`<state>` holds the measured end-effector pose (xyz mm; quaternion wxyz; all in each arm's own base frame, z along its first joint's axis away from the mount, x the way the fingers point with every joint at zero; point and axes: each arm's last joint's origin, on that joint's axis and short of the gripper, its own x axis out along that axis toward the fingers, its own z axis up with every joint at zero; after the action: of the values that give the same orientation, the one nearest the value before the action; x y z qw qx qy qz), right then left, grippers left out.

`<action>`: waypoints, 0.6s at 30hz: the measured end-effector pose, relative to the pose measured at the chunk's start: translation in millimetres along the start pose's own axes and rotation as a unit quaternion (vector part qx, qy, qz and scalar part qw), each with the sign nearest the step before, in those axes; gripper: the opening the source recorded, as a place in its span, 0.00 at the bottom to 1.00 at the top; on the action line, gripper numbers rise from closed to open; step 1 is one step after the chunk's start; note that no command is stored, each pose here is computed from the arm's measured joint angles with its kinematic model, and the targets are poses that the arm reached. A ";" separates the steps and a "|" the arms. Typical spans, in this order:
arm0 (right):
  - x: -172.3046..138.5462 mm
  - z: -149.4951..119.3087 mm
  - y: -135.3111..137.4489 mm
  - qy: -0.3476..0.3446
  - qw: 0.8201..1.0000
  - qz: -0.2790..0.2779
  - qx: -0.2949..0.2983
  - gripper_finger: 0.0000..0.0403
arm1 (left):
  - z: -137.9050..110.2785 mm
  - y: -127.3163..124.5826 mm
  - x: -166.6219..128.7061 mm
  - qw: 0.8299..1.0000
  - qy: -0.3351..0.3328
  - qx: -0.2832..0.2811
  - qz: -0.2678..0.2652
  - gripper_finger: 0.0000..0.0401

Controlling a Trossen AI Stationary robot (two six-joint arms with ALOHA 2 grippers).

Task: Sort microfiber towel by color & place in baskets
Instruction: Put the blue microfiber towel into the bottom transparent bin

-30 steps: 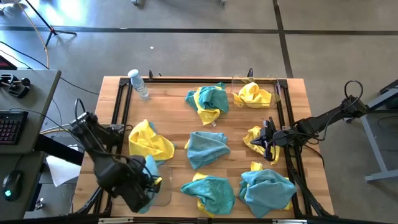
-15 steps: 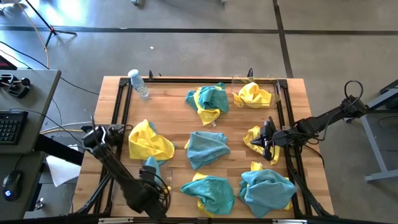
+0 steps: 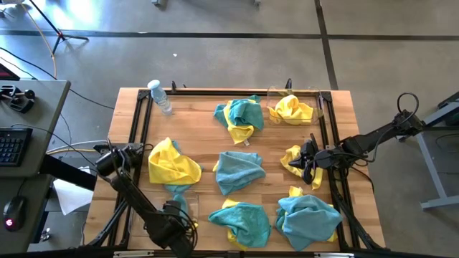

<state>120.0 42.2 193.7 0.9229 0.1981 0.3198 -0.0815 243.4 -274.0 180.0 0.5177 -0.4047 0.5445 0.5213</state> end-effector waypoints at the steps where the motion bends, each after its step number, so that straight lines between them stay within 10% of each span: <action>1: 0.1 0.0 0.0 0.000 1.000 0.000 0.005 0.00 | 1.1 -0.5 1.4 1.000 -0.004 -0.002 -0.001 0.00; 18: 0.0 2.2 1.7 -0.012 0.999 0.007 0.036 0.00 | 25.4 27.0 -37.7 0.998 -0.053 -0.036 -0.021 0.00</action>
<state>121.7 42.8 195.8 0.9196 0.2322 0.3044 -0.0884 225.7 -249.2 223.2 0.5419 -0.4063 0.4884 0.5501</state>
